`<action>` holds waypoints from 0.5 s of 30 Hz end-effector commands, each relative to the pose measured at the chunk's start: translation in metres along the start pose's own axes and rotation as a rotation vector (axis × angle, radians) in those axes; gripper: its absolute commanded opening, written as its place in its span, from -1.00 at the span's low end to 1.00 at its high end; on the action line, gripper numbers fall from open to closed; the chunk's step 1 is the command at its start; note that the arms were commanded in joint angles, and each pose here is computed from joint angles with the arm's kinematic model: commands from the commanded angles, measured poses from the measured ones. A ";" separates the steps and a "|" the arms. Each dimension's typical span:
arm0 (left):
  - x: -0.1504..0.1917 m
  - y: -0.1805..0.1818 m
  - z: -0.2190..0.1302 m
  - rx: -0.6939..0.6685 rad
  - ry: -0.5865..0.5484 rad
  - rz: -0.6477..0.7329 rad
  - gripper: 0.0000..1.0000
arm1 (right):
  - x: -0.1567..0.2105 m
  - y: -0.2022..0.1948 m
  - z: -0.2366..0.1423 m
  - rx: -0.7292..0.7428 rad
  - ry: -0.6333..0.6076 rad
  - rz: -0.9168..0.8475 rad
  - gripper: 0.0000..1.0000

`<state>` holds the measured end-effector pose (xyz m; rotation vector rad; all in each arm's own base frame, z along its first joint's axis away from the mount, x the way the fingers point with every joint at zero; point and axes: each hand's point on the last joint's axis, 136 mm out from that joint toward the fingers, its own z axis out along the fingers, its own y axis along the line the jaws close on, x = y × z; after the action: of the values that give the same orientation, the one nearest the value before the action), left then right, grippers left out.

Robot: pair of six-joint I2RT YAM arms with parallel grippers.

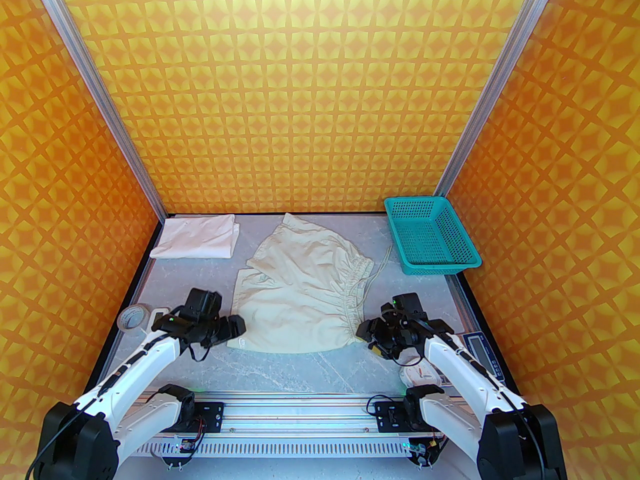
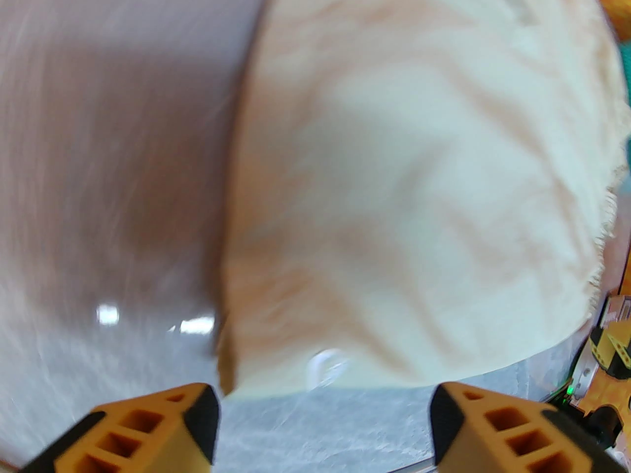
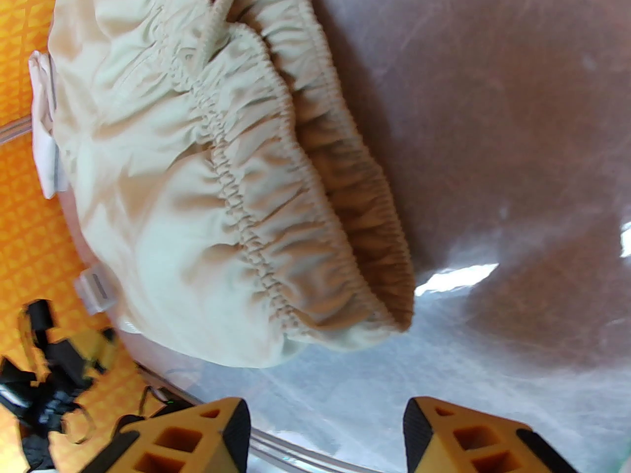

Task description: Fold and stack the mixed laundry pile

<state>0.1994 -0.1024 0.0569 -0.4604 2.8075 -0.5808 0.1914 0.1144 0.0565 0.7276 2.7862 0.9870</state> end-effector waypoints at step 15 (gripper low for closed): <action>0.003 -0.014 0.038 0.113 0.023 -0.126 0.27 | -0.025 0.004 0.027 -0.069 -0.031 0.081 -0.04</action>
<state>0.1809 -0.0994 0.0206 -0.7131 2.8639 -0.5807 0.2105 0.1212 0.0355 0.8401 2.7513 1.0592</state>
